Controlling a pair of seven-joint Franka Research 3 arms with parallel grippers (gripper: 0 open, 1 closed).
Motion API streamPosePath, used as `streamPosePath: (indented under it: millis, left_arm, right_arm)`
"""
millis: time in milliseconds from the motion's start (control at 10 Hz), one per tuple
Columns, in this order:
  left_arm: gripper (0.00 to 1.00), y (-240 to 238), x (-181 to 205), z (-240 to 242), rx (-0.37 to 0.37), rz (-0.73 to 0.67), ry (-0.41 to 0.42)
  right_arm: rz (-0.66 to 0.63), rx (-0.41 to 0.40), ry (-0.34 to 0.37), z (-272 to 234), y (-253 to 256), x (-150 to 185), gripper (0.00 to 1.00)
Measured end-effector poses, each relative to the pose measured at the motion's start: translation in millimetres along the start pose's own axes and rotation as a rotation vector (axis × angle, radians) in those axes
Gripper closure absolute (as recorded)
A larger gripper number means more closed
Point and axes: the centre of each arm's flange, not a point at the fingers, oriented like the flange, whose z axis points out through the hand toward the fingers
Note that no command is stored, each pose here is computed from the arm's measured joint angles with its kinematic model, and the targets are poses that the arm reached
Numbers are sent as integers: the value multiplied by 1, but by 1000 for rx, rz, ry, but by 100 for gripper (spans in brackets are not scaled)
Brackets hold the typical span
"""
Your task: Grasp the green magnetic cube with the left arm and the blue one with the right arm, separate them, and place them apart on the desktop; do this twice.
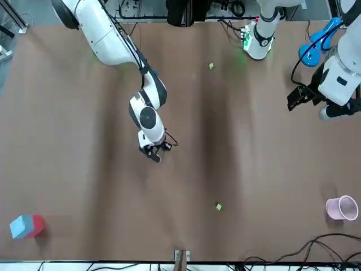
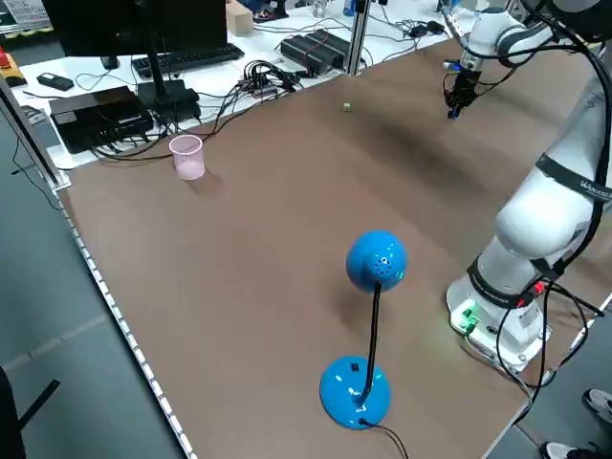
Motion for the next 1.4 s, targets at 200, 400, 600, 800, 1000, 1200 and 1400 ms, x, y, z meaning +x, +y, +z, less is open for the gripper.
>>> streamPosePath:
  millis: [200, 400, 600, 800, 1000, 1200, 1400]
  left_arm:
    - [0, 0, 0, 0, 0, 0, -1]
    - [0, -1, 0, 1, 2, -2, -6]
    - [0, -3, 0, 1, 2, -5, -7]
    - [0, -6, 1, 0, 2, -9, -5]
    - [0, -10, 2, -2, 1, -17, -2]
    - [0, -13, 3, -6, -2, 17, 7]
    - [0, -12, 4, -3, -1, 100, 1]
  right_arm:
    - [-51, -7, 97, -16, -2, 23, 77]
    - [-181, -26, 254, -42, -12, 43, 77]
    - [-269, 6, 312, -69, -31, 57, 77]
    - [-309, 53, 348, -74, -56, 75, 77]
    - [-363, 95, 350, -70, -81, 85, 77]
    - [-455, 122, 344, -59, -83, 113, 77]
    - [-465, 174, 376, -43, -78, 139, 77]
